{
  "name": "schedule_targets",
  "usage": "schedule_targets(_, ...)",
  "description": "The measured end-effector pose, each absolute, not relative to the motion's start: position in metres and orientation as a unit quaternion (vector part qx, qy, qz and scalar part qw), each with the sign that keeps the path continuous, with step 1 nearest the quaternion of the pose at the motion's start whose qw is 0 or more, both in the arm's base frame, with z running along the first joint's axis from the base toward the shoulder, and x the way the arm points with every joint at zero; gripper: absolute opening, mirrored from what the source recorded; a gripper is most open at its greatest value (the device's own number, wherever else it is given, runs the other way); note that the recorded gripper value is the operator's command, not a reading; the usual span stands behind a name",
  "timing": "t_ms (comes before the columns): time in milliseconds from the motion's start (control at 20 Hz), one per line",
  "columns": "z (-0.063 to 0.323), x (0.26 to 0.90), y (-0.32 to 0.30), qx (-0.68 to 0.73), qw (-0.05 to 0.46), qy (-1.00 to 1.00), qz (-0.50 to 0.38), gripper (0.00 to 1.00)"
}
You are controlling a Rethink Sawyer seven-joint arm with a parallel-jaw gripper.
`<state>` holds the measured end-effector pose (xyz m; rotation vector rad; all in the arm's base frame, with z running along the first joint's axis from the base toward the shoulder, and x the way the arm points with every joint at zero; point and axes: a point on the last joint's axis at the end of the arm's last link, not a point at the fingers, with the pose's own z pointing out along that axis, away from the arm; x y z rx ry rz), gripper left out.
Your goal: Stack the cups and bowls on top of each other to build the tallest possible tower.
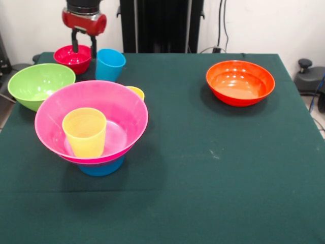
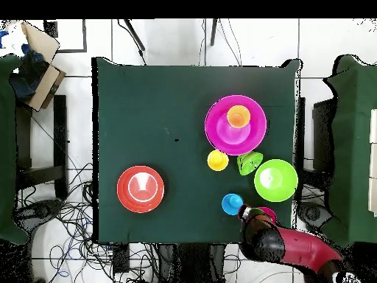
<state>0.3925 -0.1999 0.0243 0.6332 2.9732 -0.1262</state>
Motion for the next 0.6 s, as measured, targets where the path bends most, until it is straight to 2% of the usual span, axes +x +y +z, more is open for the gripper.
schedule_targets(600, 0.022, 0.385, -0.184, 0.187, 0.033, 0.980, -0.055, 1.00)
